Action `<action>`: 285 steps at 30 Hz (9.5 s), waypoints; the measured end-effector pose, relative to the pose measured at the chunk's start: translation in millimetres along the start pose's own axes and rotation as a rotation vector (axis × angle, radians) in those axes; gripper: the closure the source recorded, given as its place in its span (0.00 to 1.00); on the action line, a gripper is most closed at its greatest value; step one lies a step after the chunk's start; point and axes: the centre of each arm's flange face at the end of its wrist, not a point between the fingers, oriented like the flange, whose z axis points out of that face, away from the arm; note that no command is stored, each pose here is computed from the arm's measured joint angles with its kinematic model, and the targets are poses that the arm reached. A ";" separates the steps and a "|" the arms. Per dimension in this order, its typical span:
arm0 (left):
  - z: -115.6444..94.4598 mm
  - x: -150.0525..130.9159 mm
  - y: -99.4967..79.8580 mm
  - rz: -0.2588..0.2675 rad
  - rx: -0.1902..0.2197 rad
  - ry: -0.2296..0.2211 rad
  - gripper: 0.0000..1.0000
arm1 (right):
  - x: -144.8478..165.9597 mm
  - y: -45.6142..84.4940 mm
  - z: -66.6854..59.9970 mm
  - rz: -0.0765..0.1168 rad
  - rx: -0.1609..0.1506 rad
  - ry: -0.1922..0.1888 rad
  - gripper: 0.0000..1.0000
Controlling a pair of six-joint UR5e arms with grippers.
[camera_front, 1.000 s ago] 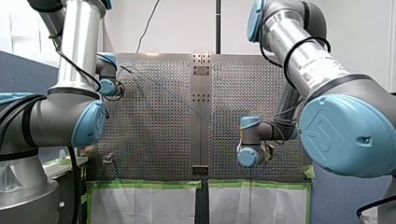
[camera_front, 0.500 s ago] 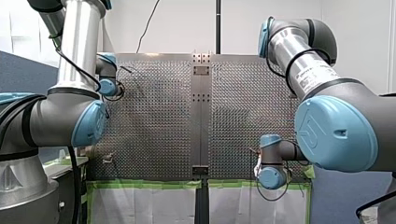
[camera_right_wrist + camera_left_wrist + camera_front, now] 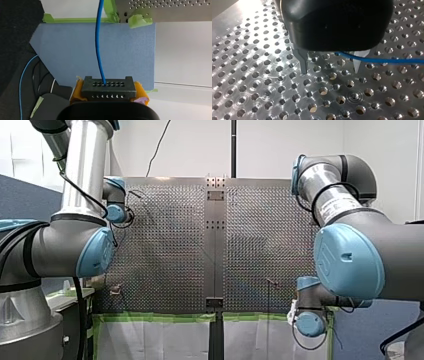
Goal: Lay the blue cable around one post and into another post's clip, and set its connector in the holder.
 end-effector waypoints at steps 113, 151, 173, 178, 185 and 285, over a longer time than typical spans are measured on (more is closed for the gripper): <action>-72.2 12.4 -10.4 -0.126 -0.098 0.175 0.05 | 90.0 -40.4 91.5 -0.023 0.692 0.171 1.00; -170.7 -123.6 -61.6 0.043 -0.178 0.003 0.07 | 89.4 -44.6 89.5 -0.021 0.702 0.172 1.00; -185.7 -160.8 -114.7 0.147 -0.082 0.124 0.13 | 89.4 -44.1 89.7 -0.019 0.700 0.171 1.00; -191.7 -155.4 -115.1 0.145 -0.100 0.169 0.13 | 89.4 -44.2 89.6 -0.019 0.701 0.171 1.00; -196.6 -152.2 -115.4 0.143 -0.113 0.203 0.13 | 89.3 -44.3 89.5 -0.019 0.701 0.170 1.00; -299.6 132.3 -193.1 0.173 0.249 0.438 0.13 | 154.3 -89.0 21.9 -0.065 0.695 0.159 1.00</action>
